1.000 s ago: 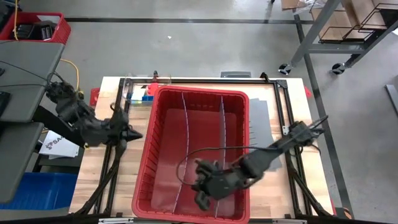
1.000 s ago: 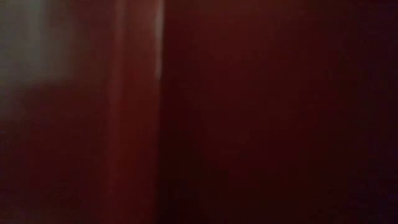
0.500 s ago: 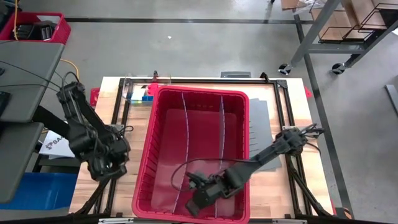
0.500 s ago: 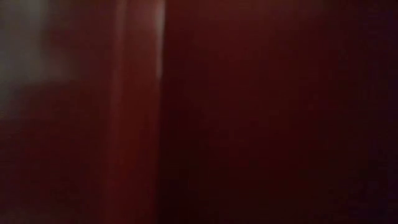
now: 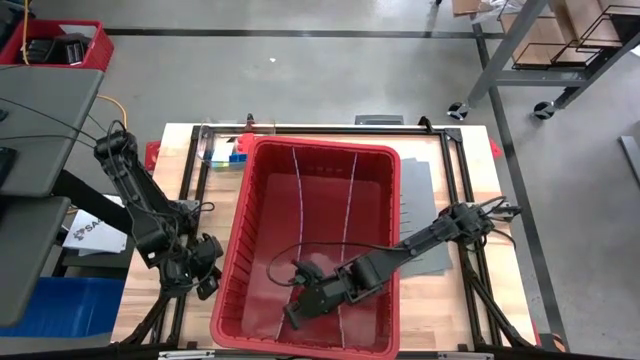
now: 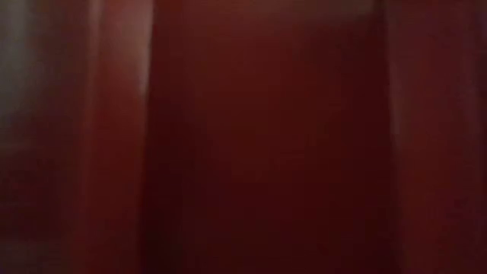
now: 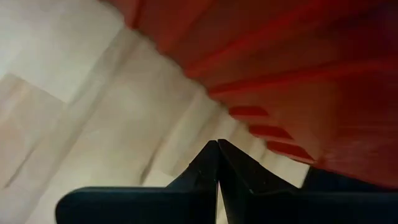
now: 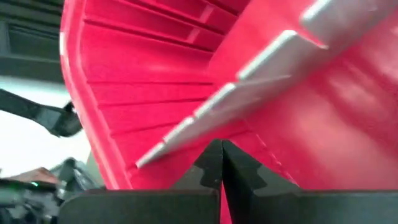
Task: Sort blocks
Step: Assemble the bin divider into the red bin
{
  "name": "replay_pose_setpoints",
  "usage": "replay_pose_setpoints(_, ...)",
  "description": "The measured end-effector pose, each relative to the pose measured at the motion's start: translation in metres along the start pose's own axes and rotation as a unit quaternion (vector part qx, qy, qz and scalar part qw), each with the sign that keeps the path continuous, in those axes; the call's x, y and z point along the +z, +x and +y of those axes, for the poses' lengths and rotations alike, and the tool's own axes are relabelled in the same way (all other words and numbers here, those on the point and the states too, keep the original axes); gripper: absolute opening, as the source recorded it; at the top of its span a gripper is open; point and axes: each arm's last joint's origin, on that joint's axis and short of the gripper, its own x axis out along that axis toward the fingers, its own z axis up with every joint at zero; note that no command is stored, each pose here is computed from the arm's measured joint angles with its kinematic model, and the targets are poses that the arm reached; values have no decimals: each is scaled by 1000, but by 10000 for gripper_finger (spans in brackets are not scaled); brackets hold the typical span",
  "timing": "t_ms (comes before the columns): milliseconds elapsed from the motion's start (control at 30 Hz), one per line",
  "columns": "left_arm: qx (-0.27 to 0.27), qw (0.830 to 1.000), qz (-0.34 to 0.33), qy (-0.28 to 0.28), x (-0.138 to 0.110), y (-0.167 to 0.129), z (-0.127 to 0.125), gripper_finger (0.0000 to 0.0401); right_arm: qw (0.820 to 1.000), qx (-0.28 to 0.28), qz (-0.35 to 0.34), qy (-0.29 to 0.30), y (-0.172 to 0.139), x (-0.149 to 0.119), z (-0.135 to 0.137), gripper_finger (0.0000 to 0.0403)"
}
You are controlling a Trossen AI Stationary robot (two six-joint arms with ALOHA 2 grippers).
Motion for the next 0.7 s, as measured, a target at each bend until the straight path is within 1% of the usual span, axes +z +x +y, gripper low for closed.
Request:
replay_pose_setpoints(167,1,1000,-3,-5,0,0,0,0,998,-48,23,-29,-19,0,-6,0)
replay_pose_setpoints(267,-2,999,-21,-25,1,1,-1,0,998,-47,22,-44,-35,2,-4,0)
replay_pose_setpoints(400,-12,998,-37,-42,4,8,-7,0,993,-46,24,-110,-37,3,-4,0)
replay_pose_setpoints(500,-20,998,-41,-52,4,17,-14,0,985,-54,13,-166,-36,3,-5,0)
replay_pose_setpoints(600,-27,997,-43,-64,3,28,-21,0,977,-79,18,-195,-38,4,-10,0)
replay_pose_setpoints(700,-29,995,-46,-81,3,39,-26,0,971,-81,22,-226,-38,0,-10,0)
